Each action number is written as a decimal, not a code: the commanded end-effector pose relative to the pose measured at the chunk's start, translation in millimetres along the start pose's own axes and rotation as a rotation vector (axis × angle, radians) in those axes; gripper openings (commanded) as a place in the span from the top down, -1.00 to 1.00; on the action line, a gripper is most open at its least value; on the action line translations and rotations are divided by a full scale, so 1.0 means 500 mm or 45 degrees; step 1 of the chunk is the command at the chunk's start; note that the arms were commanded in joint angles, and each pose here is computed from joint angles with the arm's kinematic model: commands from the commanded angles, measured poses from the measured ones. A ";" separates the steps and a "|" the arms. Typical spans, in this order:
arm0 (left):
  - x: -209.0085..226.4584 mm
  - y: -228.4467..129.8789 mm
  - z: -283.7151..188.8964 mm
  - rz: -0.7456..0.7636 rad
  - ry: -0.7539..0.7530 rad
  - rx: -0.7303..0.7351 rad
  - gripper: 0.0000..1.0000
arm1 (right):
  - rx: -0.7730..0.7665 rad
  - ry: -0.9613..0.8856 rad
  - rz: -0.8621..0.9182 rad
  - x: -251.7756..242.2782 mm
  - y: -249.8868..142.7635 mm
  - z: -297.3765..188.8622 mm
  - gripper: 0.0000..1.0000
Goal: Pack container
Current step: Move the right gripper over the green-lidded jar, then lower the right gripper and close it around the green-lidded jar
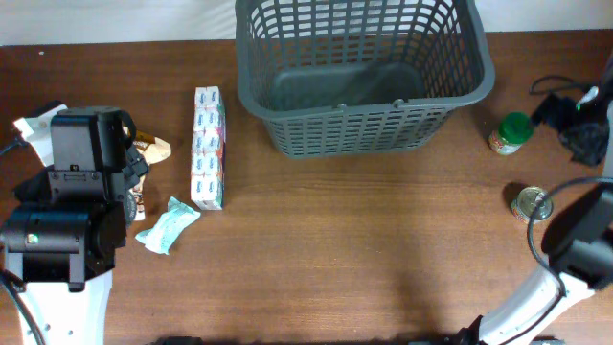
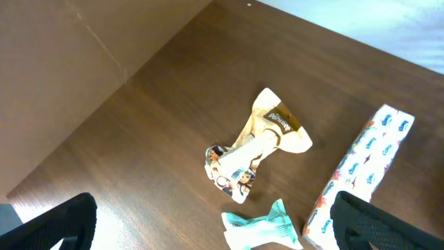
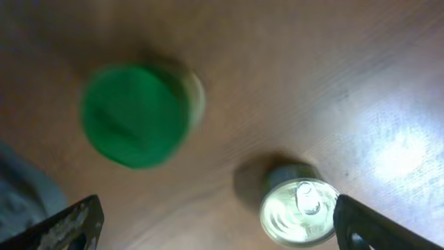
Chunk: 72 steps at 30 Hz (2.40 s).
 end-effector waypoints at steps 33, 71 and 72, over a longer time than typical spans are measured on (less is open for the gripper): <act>0.004 -0.010 -0.004 0.014 -0.010 0.045 -0.99 | 0.129 -0.165 -0.185 0.070 0.002 0.143 -0.97; 0.004 -0.010 -0.004 0.015 -0.010 0.045 -0.99 | 0.216 -0.210 -0.215 0.058 -0.011 0.205 -0.98; 0.004 -0.010 -0.004 0.015 -0.010 0.045 -0.99 | 0.216 -0.210 -0.216 0.058 -0.011 0.206 -0.98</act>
Point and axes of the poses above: each gripper's point midway between its finger pads, its own z axis out along the fingers, its own x axis along the line the jaws close on, y = z × x, the point moved 7 cm from there along -z, back along the fingers, and after that the axes turned 15 degrees about z, right-handed, at the moved point
